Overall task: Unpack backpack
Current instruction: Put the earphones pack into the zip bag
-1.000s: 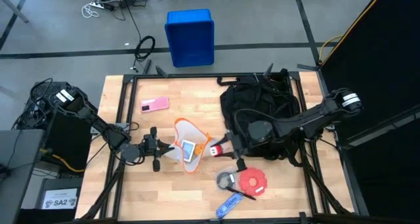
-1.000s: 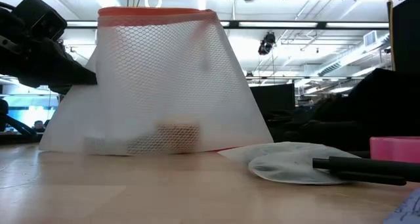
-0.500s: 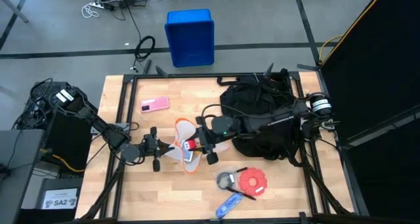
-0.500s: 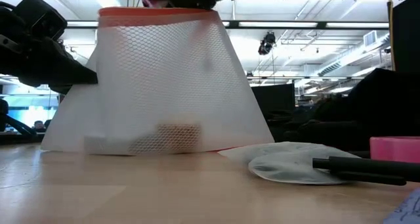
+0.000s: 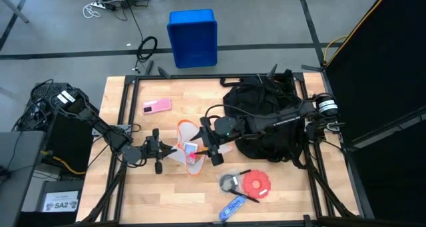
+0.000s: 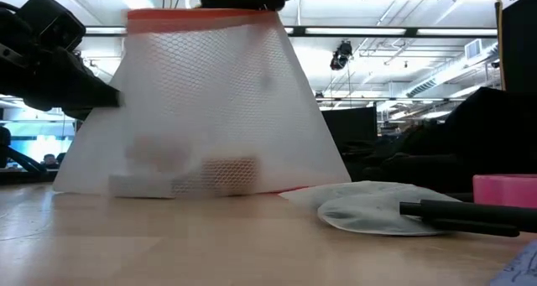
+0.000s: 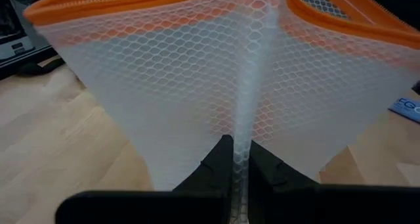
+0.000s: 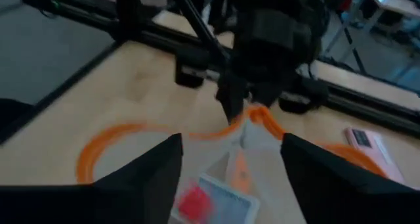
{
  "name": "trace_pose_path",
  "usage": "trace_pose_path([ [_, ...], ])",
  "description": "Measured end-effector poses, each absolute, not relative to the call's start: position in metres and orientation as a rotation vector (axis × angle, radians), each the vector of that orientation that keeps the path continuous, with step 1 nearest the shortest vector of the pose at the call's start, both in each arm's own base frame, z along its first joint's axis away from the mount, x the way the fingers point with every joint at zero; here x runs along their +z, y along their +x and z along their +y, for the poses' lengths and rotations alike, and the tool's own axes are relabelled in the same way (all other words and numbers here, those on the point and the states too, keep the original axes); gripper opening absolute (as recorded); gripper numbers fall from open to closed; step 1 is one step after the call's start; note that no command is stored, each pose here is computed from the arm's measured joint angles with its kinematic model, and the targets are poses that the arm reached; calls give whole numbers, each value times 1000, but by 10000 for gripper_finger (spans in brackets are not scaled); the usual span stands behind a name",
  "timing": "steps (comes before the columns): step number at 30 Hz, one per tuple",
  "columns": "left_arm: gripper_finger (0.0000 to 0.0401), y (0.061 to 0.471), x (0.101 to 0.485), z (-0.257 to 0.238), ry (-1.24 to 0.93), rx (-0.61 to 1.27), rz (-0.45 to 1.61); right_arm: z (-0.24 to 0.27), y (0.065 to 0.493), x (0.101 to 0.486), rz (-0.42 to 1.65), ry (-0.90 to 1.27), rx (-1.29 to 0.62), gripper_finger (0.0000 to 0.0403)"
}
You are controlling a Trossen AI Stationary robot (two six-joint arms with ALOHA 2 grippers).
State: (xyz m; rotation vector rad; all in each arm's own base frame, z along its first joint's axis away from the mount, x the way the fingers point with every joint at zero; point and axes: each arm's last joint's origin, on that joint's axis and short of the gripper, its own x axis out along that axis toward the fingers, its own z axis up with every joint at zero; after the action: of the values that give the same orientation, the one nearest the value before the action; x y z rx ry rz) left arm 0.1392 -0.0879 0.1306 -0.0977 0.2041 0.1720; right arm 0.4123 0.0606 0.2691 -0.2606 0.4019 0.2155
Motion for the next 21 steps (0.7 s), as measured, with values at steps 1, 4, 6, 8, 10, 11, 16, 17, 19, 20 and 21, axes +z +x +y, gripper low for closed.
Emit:
trace_pose_path([
  [1,0,139,131,-88,-98,172,204,61,411,269,413,-264,208,254],
  [4,0,139,131,-88,-98,172,204,68,399,280,438,-268,222,284],
  [6,0,139,131,-88,-98,172,204,77,385,294,455,-246,246,293],
  [8,0,139,131,-88,-97,172,204,89,370,303,495,-207,274,295],
  [10,0,139,131,-88,-97,172,204,104,356,305,558,-177,300,290],
  [11,0,139,131,-88,-98,172,204,113,351,304,582,-163,307,285],
  [16,0,139,131,-88,-97,172,204,156,338,260,716,-161,303,253],
  [17,0,139,131,-88,-99,172,202,161,336,246,762,-163,296,247],
  [19,0,139,131,-88,-108,171,198,167,334,220,838,-151,264,237],
  [20,0,139,131,-88,-112,165,201,168,335,210,863,-132,246,234],
  [21,0,140,131,-89,-123,159,201,168,335,200,892,-114,227,233],
])
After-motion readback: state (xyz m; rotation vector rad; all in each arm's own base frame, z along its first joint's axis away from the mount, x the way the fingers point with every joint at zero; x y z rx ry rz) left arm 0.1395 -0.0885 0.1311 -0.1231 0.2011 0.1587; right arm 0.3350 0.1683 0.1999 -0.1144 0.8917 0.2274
